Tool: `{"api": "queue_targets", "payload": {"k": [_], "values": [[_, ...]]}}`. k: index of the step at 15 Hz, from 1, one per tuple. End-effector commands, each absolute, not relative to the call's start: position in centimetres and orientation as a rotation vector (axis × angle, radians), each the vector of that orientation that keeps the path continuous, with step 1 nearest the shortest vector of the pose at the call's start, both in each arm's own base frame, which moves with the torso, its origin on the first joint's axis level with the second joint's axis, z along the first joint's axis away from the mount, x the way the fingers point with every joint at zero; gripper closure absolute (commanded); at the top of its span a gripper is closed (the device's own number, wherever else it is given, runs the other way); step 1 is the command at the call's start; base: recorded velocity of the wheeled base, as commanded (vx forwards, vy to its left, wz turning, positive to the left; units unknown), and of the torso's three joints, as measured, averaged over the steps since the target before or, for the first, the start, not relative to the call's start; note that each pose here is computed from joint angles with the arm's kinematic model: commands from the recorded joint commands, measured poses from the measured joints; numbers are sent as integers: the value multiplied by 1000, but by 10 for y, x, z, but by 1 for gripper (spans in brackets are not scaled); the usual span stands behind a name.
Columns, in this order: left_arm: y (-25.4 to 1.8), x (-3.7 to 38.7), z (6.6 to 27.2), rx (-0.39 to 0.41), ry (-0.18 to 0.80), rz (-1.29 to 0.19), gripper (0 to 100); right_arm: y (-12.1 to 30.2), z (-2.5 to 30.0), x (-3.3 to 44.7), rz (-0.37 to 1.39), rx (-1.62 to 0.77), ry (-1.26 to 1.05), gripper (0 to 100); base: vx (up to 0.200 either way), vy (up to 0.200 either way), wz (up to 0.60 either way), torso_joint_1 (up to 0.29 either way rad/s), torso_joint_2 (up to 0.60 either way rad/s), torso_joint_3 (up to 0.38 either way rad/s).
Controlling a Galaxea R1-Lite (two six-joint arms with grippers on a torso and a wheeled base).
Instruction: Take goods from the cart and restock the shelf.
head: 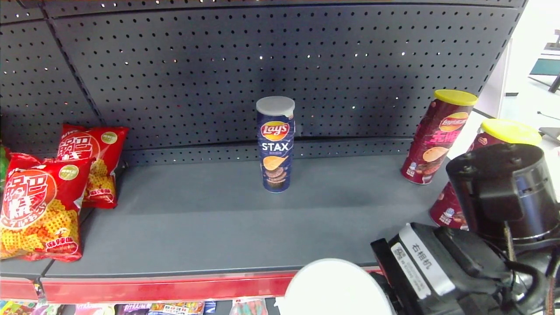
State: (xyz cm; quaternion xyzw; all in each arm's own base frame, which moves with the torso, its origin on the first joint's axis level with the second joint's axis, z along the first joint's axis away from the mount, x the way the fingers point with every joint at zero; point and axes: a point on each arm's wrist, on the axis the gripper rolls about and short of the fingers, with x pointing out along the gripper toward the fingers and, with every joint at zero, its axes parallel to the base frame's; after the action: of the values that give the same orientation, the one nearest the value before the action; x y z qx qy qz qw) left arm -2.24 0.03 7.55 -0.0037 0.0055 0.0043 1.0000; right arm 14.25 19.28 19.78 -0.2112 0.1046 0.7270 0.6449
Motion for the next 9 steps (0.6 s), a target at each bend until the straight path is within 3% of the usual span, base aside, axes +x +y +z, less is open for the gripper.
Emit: {"api": "queue_targets", "payload": {"k": [1, 6, 9], "values": [[0, -22, 75, -8, 12, 9, 0, 193, 200, 143, 1653, -480, 231, 100, 0, 0, 0, 0, 0, 0], [0, -22, 76, -6, 11, -11, 0, 195, 205, 145, 1647, -478, 210, 100, 0, 0, 0, 0, 0, 0], [-2, -23, 77, 86, 2, -95, 0, 197, 212, 146, 1638, -452, 209, 100, 0, 0, 0, 0, 0, 0]]}}
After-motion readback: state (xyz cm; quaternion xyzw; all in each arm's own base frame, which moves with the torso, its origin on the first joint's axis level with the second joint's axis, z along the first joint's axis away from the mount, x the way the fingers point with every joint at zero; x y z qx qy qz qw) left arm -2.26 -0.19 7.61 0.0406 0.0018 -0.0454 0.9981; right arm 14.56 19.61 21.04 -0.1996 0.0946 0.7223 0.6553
